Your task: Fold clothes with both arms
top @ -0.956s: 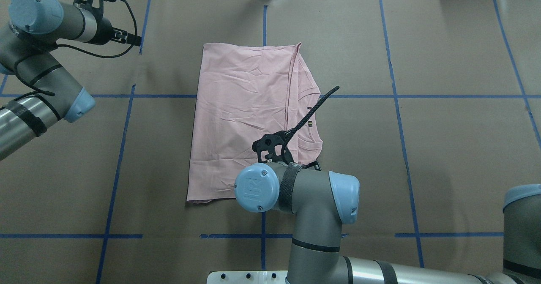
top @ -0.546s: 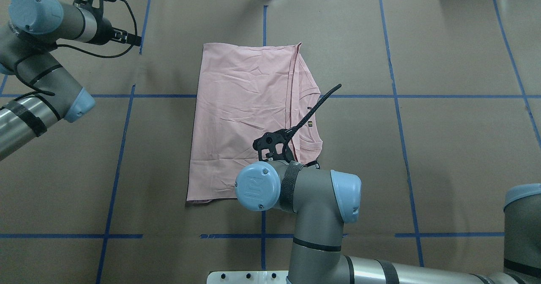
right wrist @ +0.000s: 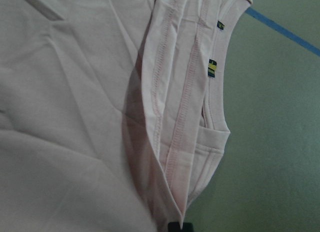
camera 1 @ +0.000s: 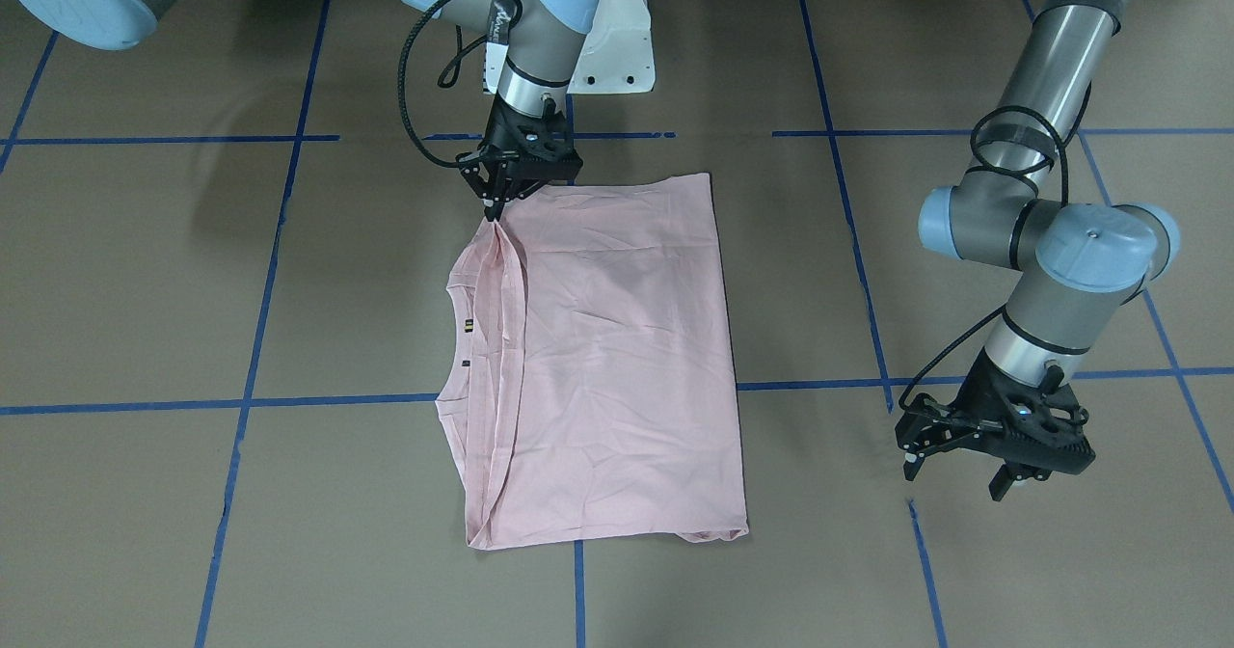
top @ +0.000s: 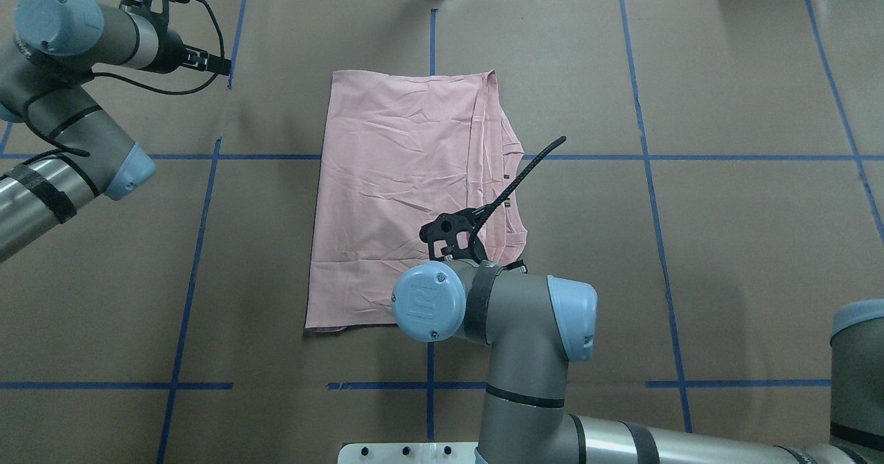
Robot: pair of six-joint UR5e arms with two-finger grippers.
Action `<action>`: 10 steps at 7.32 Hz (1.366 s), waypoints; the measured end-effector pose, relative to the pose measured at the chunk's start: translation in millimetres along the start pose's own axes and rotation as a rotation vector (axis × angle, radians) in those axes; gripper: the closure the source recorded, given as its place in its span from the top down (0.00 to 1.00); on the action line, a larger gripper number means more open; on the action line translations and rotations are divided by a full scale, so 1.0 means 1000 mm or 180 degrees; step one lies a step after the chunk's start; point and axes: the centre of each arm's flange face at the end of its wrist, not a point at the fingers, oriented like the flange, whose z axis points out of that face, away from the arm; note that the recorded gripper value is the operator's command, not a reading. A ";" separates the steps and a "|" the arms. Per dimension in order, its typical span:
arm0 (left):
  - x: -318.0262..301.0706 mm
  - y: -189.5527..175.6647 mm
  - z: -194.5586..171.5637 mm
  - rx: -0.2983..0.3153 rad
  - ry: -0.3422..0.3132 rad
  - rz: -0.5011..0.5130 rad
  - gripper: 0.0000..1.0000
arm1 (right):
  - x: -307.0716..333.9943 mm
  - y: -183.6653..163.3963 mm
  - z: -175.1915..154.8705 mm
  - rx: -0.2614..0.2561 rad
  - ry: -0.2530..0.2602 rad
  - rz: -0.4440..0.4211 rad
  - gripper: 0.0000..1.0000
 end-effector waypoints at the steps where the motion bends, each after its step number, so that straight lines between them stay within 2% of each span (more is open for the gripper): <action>1: 0.000 0.000 0.000 0.0000 0.0000 0.0000 1.00 | 0.014 0.008 0.005 0.0000 0.0007 -0.0002 1.00; 3: 0.000 0.000 0.000 0.0000 -0.0001 0.0000 1.00 | 0.026 0.018 0.009 0.0019 0.0013 -0.0018 1.00; 5: 0.000 0.000 0.000 -0.0004 0.0007 0.0000 1.00 | 0.035 0.009 -0.001 0.0142 -0.0177 0.0051 1.00; 7: 0.002 0.000 -0.001 -0.0017 0.0035 0.0003 1.00 | 0.059 -0.026 -0.008 0.0239 -0.0298 0.0186 1.00; 9: 0.002 0.000 -0.001 -0.0026 0.0048 0.0005 1.00 | 0.056 -0.084 -0.005 0.0153 -0.0320 0.0255 1.00; 10: 0.003 0.000 -0.001 -0.0034 0.0059 0.0006 1.00 | 0.046 -0.107 0.011 0.0130 -0.0311 0.0282 1.00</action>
